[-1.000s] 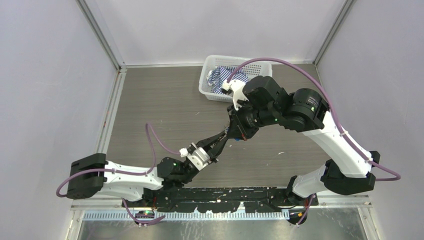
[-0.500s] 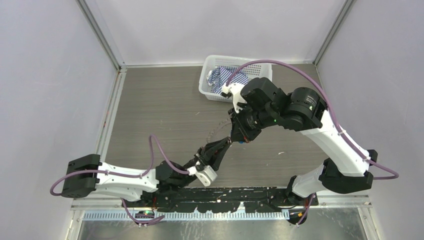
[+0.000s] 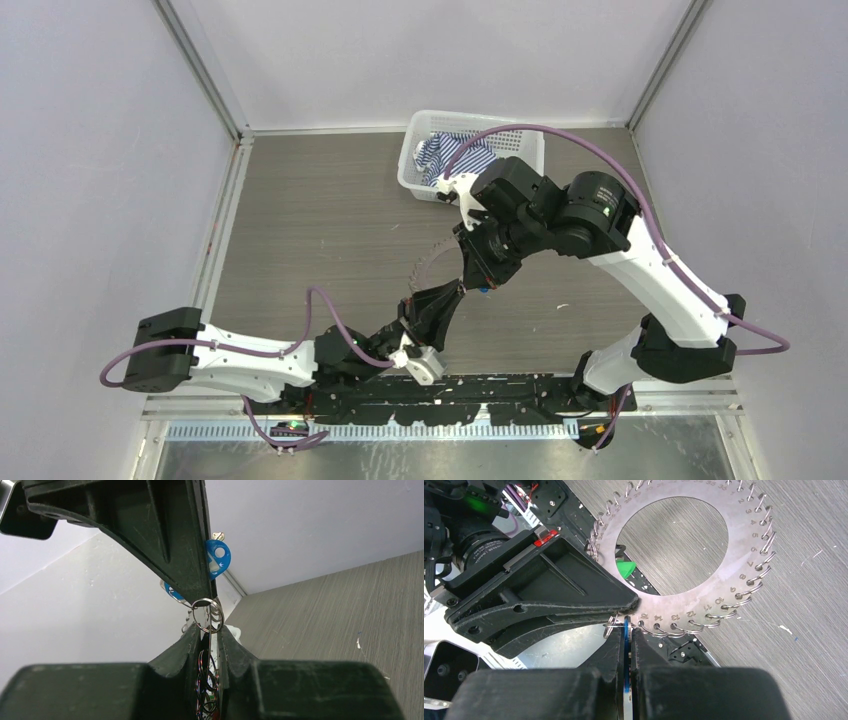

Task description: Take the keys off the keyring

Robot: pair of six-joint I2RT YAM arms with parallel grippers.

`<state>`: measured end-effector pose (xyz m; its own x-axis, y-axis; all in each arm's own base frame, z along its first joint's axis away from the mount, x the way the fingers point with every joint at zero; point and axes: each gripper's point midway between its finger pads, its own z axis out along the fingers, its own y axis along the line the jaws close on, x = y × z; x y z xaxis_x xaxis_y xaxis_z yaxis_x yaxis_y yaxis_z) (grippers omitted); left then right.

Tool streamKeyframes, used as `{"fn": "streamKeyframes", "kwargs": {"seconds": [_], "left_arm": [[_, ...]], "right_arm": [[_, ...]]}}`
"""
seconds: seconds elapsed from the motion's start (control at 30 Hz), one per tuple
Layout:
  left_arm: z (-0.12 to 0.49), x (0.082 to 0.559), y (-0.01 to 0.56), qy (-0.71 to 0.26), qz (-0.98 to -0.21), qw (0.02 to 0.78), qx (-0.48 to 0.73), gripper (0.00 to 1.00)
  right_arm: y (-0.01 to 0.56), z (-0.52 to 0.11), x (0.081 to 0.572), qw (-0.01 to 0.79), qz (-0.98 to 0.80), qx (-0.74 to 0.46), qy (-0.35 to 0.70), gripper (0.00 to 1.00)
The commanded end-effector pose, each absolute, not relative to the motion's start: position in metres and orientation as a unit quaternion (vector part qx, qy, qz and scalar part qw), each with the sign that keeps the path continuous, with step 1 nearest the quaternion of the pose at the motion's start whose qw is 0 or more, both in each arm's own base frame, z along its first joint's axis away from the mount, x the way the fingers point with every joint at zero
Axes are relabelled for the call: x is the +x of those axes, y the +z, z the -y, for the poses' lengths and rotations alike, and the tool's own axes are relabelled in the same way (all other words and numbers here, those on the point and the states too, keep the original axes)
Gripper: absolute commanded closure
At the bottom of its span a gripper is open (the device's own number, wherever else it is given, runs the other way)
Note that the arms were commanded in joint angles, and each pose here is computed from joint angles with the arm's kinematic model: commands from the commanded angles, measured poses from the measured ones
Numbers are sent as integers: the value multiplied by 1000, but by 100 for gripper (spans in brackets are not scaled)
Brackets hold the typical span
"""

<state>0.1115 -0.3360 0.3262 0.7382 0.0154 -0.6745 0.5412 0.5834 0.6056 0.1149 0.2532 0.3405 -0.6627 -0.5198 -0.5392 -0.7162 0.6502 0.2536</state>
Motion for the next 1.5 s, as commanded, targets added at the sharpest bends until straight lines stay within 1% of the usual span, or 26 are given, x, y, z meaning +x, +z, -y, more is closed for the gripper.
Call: {"fn": "streamKeyframes", "kwargs": {"seconds": [0.0,0.57,1.0,1.47], "left_arm": [[332,100,349,-160,-294,845,418,100],[336,92,348,-142,-275,843,440,99],[326,97,357,-135,-282,853,418,100],[324,99,364,-114,-275,854,427,100]], "right_arm": [[351,-259,123,235,-879,-342,234,99],[338,-260,123,204,-894,-340,211,99],[334,-258,120,193,-899,-333,210,99],[324,-255,113,170,-905,-331,206,99]]}}
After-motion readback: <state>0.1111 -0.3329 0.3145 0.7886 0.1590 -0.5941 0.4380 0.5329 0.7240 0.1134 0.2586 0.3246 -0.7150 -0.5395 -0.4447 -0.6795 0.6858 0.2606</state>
